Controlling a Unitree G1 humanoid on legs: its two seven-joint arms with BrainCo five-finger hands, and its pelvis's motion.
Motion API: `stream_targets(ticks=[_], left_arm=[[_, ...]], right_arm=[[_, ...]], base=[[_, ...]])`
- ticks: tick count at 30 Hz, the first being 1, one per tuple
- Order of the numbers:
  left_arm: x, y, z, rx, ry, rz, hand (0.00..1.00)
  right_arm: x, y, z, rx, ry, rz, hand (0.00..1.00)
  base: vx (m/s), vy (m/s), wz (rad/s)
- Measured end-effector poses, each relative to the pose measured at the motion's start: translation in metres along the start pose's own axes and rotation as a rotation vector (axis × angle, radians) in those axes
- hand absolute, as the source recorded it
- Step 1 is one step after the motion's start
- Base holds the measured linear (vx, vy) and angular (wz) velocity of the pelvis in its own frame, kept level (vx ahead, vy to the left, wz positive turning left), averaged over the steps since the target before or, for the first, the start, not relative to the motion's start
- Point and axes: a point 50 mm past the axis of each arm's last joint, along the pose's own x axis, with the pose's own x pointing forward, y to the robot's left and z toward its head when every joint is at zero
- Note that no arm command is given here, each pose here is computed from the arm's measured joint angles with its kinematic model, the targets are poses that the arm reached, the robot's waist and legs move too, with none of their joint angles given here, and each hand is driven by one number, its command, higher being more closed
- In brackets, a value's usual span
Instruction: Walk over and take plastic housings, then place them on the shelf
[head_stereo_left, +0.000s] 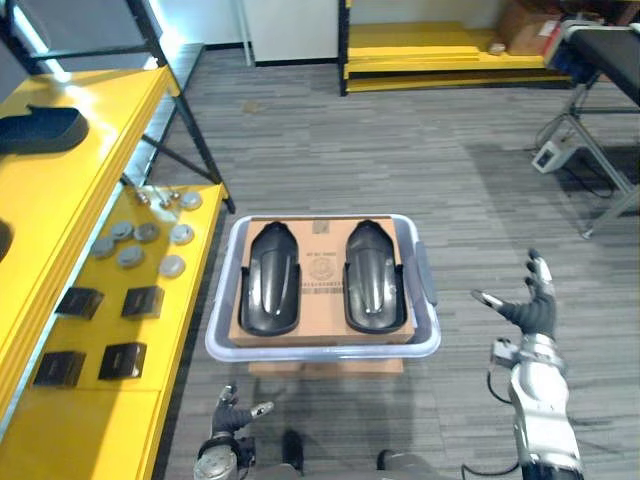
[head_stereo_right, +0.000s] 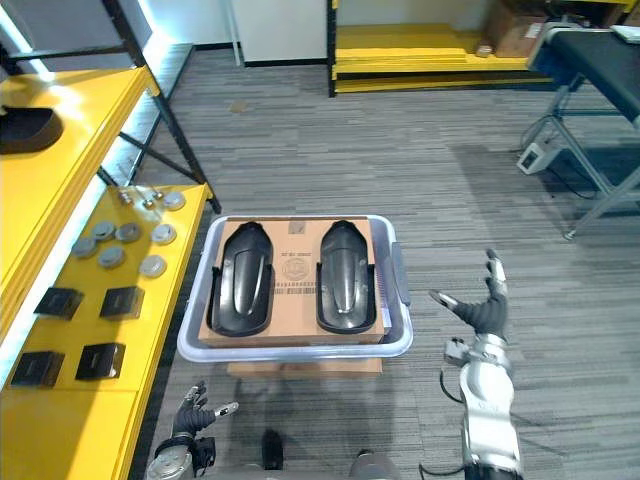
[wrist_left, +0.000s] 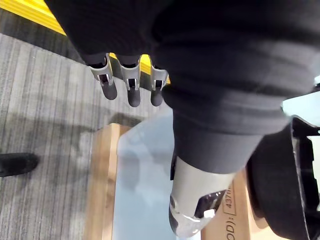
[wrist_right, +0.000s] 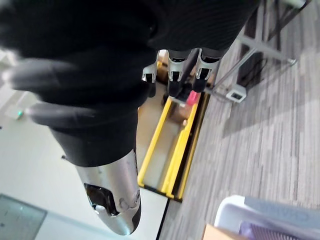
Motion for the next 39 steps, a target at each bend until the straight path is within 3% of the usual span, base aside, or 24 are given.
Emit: stream_targets(ticks=[7,15,16,29,39], left_arm=[[0.009,-0.009,0.022,0.001,-0.071,-0.018,0.0],[0.011,-0.023,0.041,0.01,-0.15,-0.046,0.0],[0.011,-0.024,0.041,0.005,-0.155,-0.047,0.0],[0.017,-0.042,0.055,0.019,-0.185,-0.102,0.0],[0.018,-0.046,0.079,0.002,-0.265,-0.109,0.0]], right_arm=[[0.033,0.01,-0.001,-0.085,0.094,-0.095,0.0],[0.074,-0.011,-0.003,-0.092,0.237,-0.259,0.0],[0.079,-0.012,-0.001,-0.083,0.245,-0.266,1.0],[0.107,-0.036,0.019,0.029,0.247,-0.338,1.0],[0.053,-0.045,0.024,-0.051,0.036,-0.371,1.0]], base=[[-0.09,0.018,0.46],[-0.04,0.017,0.26],[-0.01,-0.003,0.15],[-0.02,-0.003,0.07],[0.0,0.002,-0.08]])
